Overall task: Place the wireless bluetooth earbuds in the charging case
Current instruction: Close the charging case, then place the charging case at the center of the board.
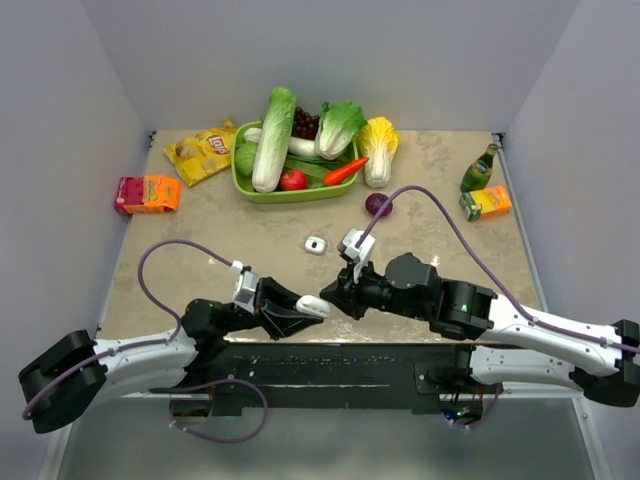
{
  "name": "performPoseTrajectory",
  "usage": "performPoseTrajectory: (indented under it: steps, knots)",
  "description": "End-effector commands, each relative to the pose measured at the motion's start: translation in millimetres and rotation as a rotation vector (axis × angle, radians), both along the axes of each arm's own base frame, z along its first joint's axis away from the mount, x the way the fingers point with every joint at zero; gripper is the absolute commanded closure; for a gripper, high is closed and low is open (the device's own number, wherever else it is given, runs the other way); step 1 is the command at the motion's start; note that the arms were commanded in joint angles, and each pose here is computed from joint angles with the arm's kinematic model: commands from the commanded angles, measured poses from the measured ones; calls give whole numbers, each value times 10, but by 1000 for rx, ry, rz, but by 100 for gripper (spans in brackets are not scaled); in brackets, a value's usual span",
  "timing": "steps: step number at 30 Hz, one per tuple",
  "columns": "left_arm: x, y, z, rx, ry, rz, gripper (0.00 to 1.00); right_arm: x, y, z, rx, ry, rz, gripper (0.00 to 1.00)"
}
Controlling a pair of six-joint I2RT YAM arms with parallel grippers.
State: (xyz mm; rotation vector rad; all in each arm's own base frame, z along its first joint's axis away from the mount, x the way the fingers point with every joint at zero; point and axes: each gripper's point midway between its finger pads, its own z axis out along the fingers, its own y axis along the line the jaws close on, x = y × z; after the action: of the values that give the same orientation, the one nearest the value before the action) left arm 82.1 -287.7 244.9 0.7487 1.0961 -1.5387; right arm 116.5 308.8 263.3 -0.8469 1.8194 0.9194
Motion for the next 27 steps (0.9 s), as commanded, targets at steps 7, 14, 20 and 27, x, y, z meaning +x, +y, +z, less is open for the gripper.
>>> performPoseTrajectory:
  steps: [7, 14, 20, 27]
  knots:
    - [50, -40, 303, -87, -62, 15, 100, -246, 191, 33, 37, -1, 182, 85]
    - [457, 18, 181, -47, 36, 233, 100, 508, -549, 155, 101, -19, -447, 66]
    - [1643, 576, -510, 123, 458, 846, 100, 655, -722, -198, 67, -8, -596, 49]
    - [2353, 1044, -1355, 247, 850, 951, 100, 623, -525, -680, -22, 59, -565, 46]
